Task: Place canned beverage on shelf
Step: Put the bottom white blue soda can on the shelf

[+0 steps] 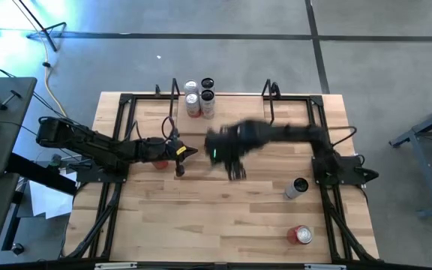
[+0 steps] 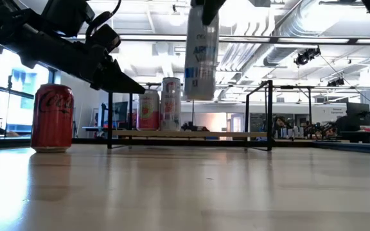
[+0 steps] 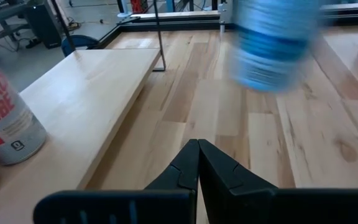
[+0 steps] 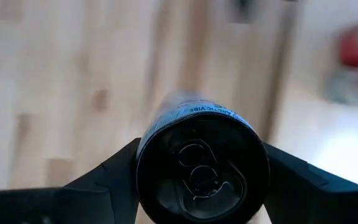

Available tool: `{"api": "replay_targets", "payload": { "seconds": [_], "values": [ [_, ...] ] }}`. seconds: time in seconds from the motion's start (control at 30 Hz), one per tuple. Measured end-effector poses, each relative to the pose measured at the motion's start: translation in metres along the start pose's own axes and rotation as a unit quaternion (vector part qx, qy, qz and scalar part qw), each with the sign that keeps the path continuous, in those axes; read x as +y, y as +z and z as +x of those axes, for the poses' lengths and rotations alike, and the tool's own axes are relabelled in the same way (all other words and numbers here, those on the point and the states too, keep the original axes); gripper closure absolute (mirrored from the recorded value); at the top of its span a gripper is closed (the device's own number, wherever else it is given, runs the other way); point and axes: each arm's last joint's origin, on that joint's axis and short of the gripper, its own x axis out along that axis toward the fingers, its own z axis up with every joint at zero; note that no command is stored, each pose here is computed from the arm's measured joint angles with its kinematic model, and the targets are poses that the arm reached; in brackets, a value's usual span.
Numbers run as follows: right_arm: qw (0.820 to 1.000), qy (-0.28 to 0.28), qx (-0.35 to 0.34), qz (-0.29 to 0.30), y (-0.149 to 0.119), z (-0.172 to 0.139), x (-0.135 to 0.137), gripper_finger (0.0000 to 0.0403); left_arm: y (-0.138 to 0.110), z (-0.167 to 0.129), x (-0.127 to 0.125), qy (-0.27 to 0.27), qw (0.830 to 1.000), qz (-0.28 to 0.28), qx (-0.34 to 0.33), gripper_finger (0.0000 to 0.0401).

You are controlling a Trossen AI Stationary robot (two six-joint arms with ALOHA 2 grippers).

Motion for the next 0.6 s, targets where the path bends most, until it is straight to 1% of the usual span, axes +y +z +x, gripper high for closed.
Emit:
{"api": "replay_targets", "payload": {
  "seconds": [0.13,0.23,0.3,0.47,0.6],
  "values": [
    [0.998,-0.023,0.000,0.063,-0.020,-0.005,-0.072,0.0159,0.000,-0.001,-0.003,-0.006,1.000,0.002,-0.001,0.0400],
    [0.994,-0.029,0.010,0.104,-0.042,-0.004,-0.123,0.0159,0.000,-0.001,-0.004,-0.008,1.000,0.003,-0.002,0.0400],
    [0.992,-0.036,0.012,0.124,-0.057,-0.004,-0.152,0.0159,0.001,-0.001,-0.004,-0.008,1.000,0.005,-0.004,0.0400],
    [0.986,-0.031,-0.035,0.157,-0.087,-0.007,-0.208,0.0159,0.003,-0.001,-0.004,-0.008,1.000,0.004,-0.015,0.0400],
    [0.987,-0.032,-0.046,0.153,-0.100,-0.003,-0.232,0.0159,0.004,-0.001,-0.004,-0.010,1.000,0.003,-0.021,0.0400]
  ]
}}
